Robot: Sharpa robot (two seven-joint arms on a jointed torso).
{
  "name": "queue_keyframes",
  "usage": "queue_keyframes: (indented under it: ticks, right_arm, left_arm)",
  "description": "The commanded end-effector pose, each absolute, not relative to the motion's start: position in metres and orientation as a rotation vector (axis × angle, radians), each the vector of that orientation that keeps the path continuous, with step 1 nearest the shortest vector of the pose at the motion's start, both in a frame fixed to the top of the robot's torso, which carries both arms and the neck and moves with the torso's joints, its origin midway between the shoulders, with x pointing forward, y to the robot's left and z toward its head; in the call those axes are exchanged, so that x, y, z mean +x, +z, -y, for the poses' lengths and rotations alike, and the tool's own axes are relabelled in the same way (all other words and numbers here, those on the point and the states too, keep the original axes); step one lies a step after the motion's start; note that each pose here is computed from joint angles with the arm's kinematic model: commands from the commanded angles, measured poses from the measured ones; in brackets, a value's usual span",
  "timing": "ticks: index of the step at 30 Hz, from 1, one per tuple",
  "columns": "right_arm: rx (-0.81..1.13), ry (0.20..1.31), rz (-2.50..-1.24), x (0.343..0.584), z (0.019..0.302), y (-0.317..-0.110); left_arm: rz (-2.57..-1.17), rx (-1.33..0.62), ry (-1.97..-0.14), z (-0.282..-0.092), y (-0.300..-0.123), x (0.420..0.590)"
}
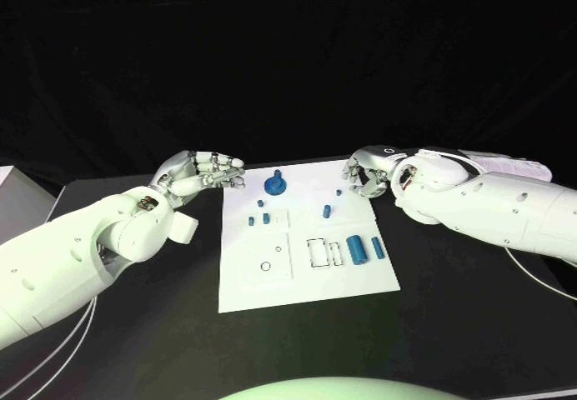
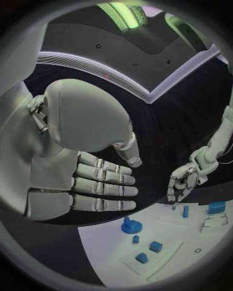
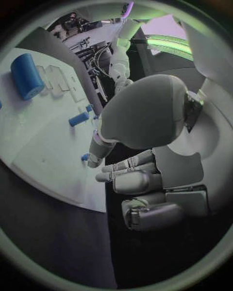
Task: Assemble the parts on the task board
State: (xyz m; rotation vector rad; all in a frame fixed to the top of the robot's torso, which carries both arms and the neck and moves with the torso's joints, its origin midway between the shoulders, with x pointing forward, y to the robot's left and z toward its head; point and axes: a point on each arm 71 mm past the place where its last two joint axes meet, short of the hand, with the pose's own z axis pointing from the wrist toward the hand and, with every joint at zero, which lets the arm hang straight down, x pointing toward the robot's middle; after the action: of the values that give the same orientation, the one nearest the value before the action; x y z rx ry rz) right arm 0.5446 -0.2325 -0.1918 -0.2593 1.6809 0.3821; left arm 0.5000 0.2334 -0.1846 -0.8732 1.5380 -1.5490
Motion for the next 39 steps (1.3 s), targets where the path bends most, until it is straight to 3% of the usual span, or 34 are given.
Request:
queue_keyframes:
  ticks: [1, 27, 39]
  right_arm:
    - [-0.305, 0.331, -1.695, 0.544, 0.230, -0.197]
    - [-0.334, 0.416, -1.719, 0.536, 0.199, -0.210]
    - [-0.331, 0.388, -1.706, 0.538, 0.195, -0.211]
  left_arm:
    - [-1.498, -0.898, -1.655, -0.230, -0.181, 0.497]
    - [-1.496, -0.910, -1.652, -0.228, -0.179, 0.494]
    - [-1.500, -0.913, -1.645, -0.229, -0.179, 0.493]
